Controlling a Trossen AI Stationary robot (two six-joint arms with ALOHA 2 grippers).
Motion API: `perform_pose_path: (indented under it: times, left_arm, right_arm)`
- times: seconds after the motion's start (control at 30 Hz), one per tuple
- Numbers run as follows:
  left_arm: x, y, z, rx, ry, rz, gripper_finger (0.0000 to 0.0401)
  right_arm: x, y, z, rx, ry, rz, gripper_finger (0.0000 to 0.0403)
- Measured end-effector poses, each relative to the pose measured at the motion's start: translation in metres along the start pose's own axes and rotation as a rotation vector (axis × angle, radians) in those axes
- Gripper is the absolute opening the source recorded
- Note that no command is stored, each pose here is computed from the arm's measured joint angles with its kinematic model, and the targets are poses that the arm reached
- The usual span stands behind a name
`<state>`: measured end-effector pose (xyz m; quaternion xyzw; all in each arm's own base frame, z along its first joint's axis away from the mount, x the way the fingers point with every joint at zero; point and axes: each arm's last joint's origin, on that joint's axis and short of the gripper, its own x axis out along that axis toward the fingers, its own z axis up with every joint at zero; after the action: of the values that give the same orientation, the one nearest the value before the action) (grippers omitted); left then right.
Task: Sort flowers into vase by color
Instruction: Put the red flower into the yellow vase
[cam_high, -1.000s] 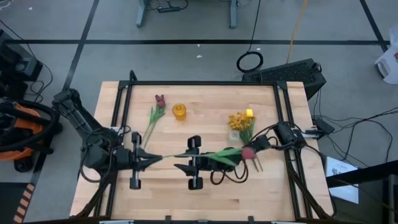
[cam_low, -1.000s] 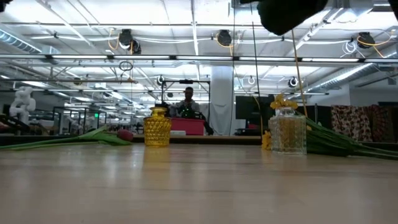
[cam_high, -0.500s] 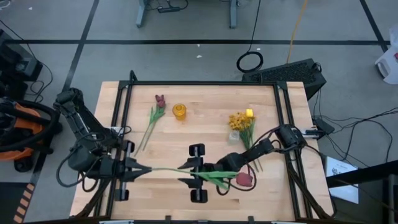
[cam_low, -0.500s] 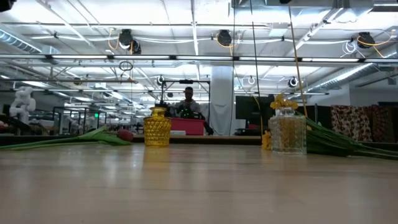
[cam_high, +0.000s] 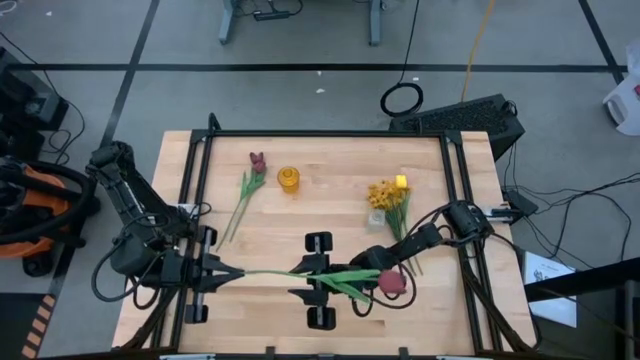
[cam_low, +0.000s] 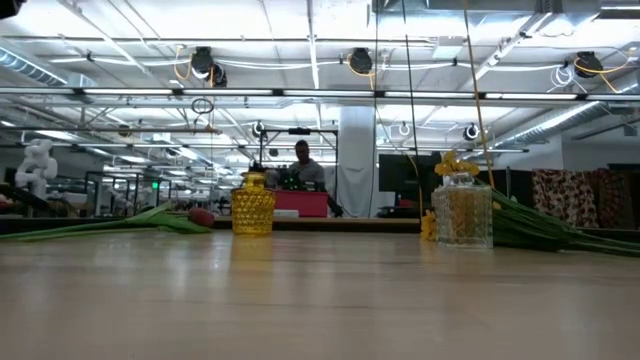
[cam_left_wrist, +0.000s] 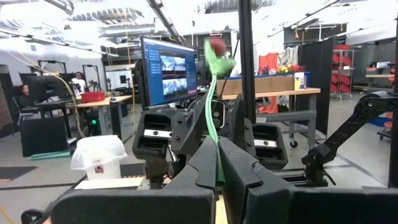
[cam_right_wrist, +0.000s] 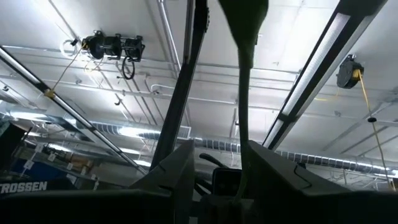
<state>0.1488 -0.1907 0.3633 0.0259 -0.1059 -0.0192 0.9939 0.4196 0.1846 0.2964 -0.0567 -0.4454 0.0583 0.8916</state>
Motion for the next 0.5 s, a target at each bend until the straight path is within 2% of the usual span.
perform_pose_path:
  times: [0.5]
  left_arm:
    - [-0.0004,0.0005,0.0025,-0.006,-0.024,-0.031,0.0006]
  right_arm:
    - [0.0000,-0.0006,-0.0013,-0.001,0.021,-0.027,0.0132]
